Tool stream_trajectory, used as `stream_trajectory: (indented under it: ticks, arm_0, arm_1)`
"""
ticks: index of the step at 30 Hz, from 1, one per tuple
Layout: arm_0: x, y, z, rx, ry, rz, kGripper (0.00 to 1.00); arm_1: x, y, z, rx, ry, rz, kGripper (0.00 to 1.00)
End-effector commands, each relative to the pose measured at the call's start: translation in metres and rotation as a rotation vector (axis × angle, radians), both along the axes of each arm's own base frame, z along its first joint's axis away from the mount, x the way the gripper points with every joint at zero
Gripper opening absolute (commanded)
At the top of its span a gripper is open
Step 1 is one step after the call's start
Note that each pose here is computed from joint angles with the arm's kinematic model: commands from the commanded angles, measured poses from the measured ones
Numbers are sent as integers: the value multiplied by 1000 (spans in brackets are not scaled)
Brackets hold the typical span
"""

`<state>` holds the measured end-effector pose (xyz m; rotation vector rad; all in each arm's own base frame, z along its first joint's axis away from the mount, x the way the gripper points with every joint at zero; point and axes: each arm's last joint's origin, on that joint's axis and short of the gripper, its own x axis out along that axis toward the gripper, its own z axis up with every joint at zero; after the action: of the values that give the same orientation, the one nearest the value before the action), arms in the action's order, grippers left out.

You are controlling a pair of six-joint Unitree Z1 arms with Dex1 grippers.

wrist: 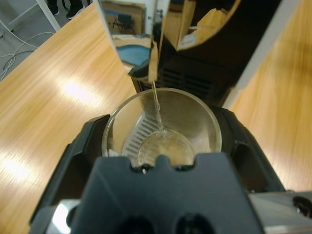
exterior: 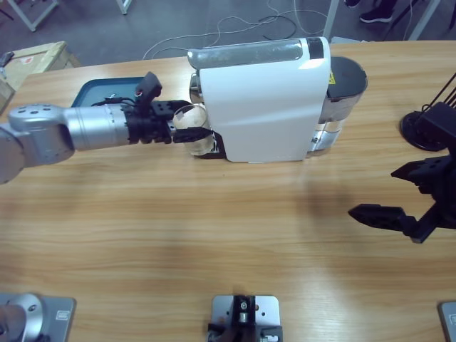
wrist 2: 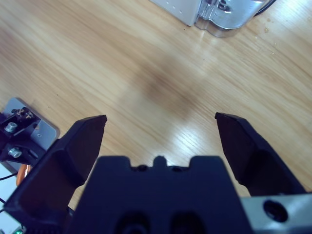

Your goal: Pour coffee

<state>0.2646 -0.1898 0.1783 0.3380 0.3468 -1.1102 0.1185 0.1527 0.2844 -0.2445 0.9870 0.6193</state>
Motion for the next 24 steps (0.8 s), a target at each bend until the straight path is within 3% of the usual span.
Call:
stream_trajectory:
  ticks: [1, 4, 12, 19, 24]
  arm_0:
    - [-15, 44, 18, -13, -23, 96, 0]
    - [-13, 62, 34, -29, -61, 208, 0]
    - [18, 135, 42, -55, -35, 665, 0]
    - [79, 152, 21, -39, -19, 741, 0]
    - [103, 160, 7, -23, 0, 806, 0]
  arm_1:
    - [5, 11, -4, -7, 25, 14, 1000]
    - [7, 13, -4, -6, 24, 13, 1000]
    - [12, 21, -11, -12, 32, 14, 1000]
    - [10, 20, -18, -21, 61, 26, 1000]
    - [7, 15, -11, 1, 43, 25, 1000]
